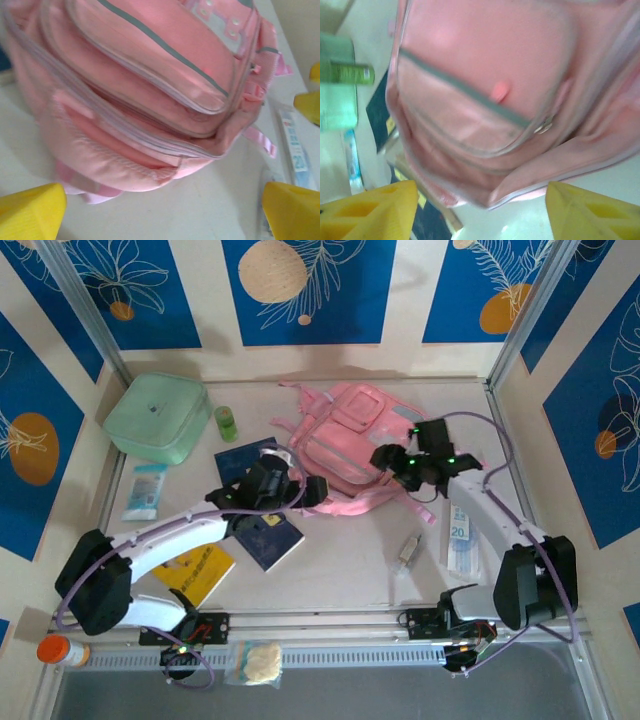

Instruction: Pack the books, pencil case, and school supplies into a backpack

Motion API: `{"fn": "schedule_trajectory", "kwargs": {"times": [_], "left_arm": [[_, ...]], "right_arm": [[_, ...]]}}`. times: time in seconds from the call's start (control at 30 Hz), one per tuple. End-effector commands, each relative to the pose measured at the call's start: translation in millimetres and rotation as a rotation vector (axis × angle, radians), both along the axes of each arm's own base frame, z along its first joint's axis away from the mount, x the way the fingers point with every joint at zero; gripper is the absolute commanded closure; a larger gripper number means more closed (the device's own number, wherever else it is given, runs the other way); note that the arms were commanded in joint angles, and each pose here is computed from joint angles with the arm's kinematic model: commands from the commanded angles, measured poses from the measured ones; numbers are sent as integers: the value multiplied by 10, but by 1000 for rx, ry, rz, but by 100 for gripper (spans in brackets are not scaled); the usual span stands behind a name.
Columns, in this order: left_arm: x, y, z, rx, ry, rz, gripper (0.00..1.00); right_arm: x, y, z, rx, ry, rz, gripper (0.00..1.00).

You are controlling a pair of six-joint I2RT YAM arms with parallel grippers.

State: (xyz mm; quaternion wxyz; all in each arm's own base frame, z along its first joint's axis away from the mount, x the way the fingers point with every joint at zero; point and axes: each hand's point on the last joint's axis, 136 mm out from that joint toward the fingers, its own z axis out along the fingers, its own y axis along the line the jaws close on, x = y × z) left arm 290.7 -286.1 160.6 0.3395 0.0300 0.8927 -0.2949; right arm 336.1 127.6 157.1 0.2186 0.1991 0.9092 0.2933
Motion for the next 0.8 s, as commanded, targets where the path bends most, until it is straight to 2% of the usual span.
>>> {"fn": "schedule_trajectory", "kwargs": {"times": [0.0, 0.17, 0.33, 0.63, 0.77], "left_arm": [[-26, -368, 139, -110, 4, -60, 1], [-43, -587, -49, -72, 36, -61, 1], [-5, -719, -241, -60, 61, -66, 1], [114, -818, -538, -5, 100, -65, 1], [282, -817, -622, -11, 102, -56, 1]], "right_arm": [[-111, -338, -230, 11, 97, -52, 28], [81, -880, -399, 23, 111, -195, 19], [307, -1023, -651, 62, 142, -228, 21], [596, -1019, -964, 89, 179, -209, 50], [663, -1040, -978, 92, 167, -205, 70]]}}
